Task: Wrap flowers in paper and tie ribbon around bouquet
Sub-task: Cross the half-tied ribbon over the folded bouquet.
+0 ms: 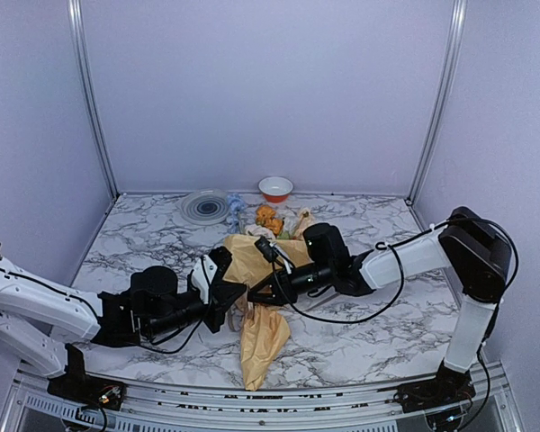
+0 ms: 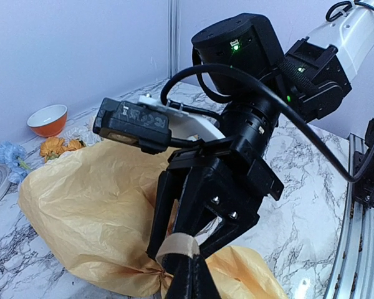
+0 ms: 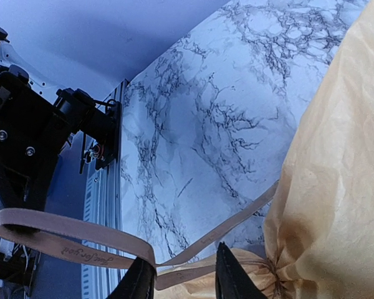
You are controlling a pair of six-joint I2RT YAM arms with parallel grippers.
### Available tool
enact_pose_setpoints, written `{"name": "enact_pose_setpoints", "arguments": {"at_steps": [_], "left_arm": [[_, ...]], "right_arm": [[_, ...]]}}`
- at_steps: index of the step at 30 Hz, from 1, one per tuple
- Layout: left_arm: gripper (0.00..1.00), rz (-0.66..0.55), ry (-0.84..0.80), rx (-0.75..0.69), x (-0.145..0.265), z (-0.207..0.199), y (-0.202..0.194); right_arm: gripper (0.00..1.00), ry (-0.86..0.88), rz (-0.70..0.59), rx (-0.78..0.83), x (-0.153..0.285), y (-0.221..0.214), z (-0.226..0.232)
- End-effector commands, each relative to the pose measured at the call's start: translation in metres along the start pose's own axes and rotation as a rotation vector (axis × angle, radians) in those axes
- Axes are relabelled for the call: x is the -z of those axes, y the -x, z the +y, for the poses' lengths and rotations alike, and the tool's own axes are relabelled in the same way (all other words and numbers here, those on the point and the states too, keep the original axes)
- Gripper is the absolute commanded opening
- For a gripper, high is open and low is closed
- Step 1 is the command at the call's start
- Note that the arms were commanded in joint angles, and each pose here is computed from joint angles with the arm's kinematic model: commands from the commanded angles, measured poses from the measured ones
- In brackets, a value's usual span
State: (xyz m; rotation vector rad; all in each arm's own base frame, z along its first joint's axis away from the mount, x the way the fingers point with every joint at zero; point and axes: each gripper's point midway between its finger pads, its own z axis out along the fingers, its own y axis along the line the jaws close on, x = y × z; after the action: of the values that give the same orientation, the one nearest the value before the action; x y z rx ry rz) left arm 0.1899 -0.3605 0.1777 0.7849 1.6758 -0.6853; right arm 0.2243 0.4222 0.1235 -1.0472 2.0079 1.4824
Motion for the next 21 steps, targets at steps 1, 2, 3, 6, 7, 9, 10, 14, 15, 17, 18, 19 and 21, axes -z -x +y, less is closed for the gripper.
{"name": "enact_pose_setpoints", "arguments": {"at_steps": [1,2,3,6,7,9,10,14,15,17,18,19,21], "left_arm": [[0.00,-0.042,0.014,-0.039,0.008,0.001,0.025],[0.00,-0.051,0.023,-0.049,0.010,0.003,0.029],[0.00,-0.054,0.032,-0.060,0.011,0.005,0.032],[0.00,-0.051,0.062,-0.092,0.012,0.009,0.036],[0.00,-0.051,0.069,-0.099,0.012,0.011,0.038],[0.00,-0.051,0.077,-0.106,0.012,0.012,0.041],[0.00,-0.052,0.070,-0.107,0.013,0.010,0.042],[0.00,-0.055,0.026,-0.091,0.015,0.004,0.043],[0.00,-0.055,0.021,-0.088,0.016,0.003,0.043],[0.00,-0.055,0.017,-0.085,0.018,0.003,0.043],[0.00,-0.059,0.011,-0.082,0.020,0.002,0.045],[0.00,-0.064,0.001,-0.079,0.021,0.001,0.046],[0.00,-0.075,-0.034,-0.077,0.025,-0.004,0.049]], "right_arm": [[0.35,0.093,0.016,0.019,-0.015,-0.006,0.023],[0.37,0.098,0.013,0.026,-0.016,-0.006,0.025],[0.38,0.103,0.013,0.030,-0.016,-0.006,0.027],[0.44,0.126,0.015,0.045,-0.018,-0.005,0.033],[0.46,0.132,0.016,0.049,-0.019,-0.005,0.035],[0.48,0.131,0.015,0.057,-0.021,-0.004,0.036],[0.48,0.123,0.012,0.058,-0.021,-0.003,0.035],[0.45,0.055,0.002,0.062,-0.024,0.001,0.023],[0.45,0.032,-0.002,0.065,-0.025,0.003,0.019],[0.44,-0.014,-0.003,0.077,-0.025,0.007,0.012],[0.43,-0.033,0.000,0.085,-0.025,0.009,0.009],[0.44,-0.053,-0.003,0.095,-0.024,0.011,0.007],[0.46,-0.088,-0.012,0.114,-0.022,0.015,0.004]]}}
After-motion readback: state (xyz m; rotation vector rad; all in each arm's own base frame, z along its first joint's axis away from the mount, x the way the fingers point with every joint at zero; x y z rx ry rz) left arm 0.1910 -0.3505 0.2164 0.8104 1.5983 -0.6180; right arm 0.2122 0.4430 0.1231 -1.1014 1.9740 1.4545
